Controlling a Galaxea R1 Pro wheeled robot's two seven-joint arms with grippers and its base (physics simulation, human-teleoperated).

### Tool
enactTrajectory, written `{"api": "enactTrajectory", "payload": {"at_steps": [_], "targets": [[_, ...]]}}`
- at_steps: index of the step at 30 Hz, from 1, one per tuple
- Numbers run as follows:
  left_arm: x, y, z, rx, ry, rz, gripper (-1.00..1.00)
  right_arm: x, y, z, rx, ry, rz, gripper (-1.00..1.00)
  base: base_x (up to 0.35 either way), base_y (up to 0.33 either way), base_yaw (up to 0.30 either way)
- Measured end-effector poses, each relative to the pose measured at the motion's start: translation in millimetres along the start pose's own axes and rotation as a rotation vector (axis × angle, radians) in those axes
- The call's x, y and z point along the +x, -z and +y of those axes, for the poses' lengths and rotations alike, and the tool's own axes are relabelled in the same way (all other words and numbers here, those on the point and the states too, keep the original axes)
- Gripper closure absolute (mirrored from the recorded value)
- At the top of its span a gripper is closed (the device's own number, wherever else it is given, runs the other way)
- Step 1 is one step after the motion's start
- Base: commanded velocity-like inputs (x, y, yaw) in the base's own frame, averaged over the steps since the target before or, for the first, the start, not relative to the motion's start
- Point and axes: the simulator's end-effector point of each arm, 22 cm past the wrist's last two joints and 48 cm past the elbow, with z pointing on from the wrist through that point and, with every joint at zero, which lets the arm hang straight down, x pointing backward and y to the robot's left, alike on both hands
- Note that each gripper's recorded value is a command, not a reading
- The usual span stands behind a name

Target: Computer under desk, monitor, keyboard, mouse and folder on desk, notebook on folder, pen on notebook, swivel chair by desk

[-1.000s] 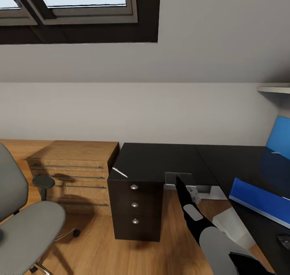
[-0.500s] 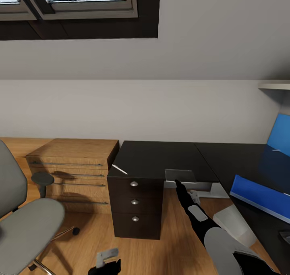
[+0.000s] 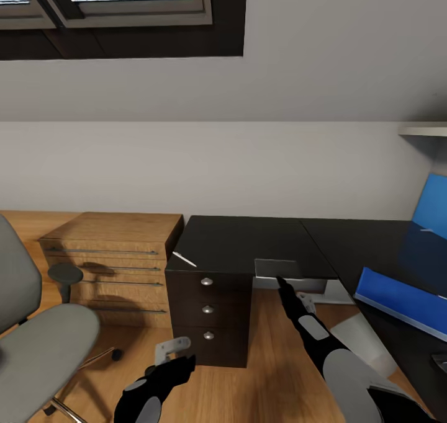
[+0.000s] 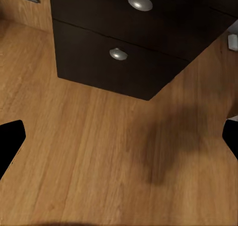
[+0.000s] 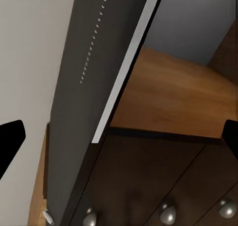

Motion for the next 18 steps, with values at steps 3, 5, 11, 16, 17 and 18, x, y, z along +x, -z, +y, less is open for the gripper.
{"api": "enactTrajectory", "payload": {"at_steps": [3,5,11,16,17,18], "targets": [[-2.4,0.2,8.2,-0.01,-0.012,-0.006,-1.0,-7.7,0.4,-3.6,0.006,-0.001,-0.01,-1.0,0.104,0.0,0.0],[-2.0,0.8,10.5,-0.012,-0.017,-0.007,-1.0,-10.9,0.8,-5.6,0.009,0.0,-0.009,-1.0,0.228,0.0,0.0],[1.8,1.2,9.2,-0.008,-0.027,-0.002,-1.0,-12.0,1.1,-9.9,0.016,-0.009,0.017,-1.0,0.12,0.0,0.0],[3.4,1.0,8.8,-0.007,-0.029,0.002,-1.0,-22.9,2.3,-19.8,0.04,-0.107,0.008,-1.0,0.012,0.0,0.0],[3.5,1.0,8.8,-0.006,-0.029,0.002,-1.0,-23.1,2.5,-21.2,0.045,-0.112,0.008,-1.0,0.003,0.0,0.0],[3.7,1.0,8.8,-0.007,-0.029,0.002,-1.0,-23.3,2.7,-24.0,0.057,-0.118,0.008,-1.0,0.002,0.0,0.0]]}}
